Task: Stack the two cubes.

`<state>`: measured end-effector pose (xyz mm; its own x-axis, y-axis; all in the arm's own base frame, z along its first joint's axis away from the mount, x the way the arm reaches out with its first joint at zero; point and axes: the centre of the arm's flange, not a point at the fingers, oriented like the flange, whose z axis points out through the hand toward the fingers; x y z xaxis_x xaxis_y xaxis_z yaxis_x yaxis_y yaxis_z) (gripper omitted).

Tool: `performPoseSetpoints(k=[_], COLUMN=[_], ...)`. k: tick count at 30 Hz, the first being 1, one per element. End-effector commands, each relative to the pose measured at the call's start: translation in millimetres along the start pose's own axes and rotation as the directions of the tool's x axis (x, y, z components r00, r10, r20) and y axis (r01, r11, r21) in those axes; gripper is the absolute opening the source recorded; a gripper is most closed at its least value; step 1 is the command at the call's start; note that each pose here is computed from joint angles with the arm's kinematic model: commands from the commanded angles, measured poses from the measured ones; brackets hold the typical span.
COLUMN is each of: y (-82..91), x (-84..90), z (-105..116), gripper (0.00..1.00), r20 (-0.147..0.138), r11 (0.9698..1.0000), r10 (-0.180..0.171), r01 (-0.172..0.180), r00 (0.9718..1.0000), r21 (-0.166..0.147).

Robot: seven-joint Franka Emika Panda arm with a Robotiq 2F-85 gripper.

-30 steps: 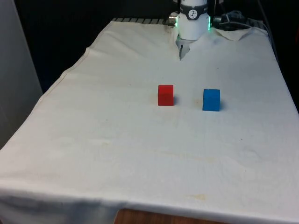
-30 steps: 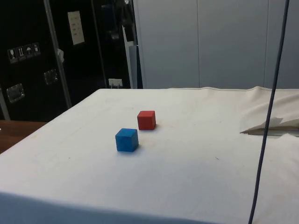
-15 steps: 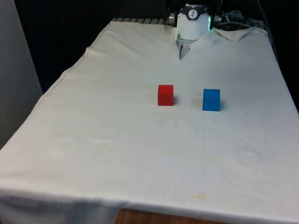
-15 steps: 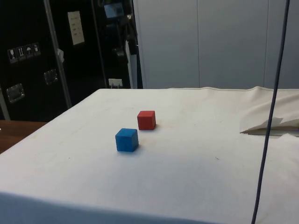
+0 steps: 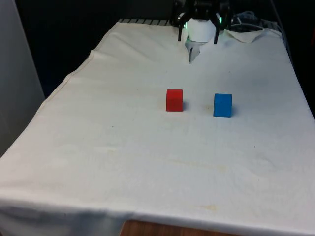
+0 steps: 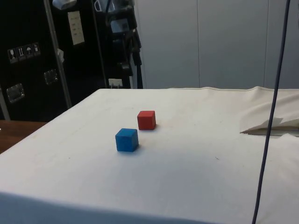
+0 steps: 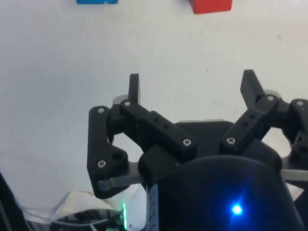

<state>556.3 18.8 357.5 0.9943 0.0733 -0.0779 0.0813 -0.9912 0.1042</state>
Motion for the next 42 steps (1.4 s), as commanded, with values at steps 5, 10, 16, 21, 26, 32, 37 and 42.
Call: performPoseSetpoints(k=[5,10,16,21,26,32,37,42], y=[1.1,3.5,5.3,4.5,4.5,4.3,4.7,4.5], x=[-2.6,-8.2,-10.6,-10.9,-10.9,-11.0,-9.5,-9.7], z=[9,21,30,32,32,33,35,37], gripper=[1.00,1.00,1.00,1.00,1.00,1.00,1.00,1.00], r20=[-0.018,-0.059,-0.082,-0.080,-0.077,-0.077,-0.073,-0.067], r11=[1.0000,1.0000,1.0000,1.0000,1.0000,0.9999,0.9999,0.9999], r10=[0.003,0.007,0.010,0.009,0.008,0.008,0.009,0.009], r01=[-0.003,-0.007,-0.010,-0.009,-0.008,-0.008,-0.008,-0.009], r00=[0.9998,0.9982,0.9966,0.9968,0.9970,0.9970,0.9973,0.9977], r21=[0.002,-0.001,0.000,0.003,0.005,0.007,0.006,0.007])
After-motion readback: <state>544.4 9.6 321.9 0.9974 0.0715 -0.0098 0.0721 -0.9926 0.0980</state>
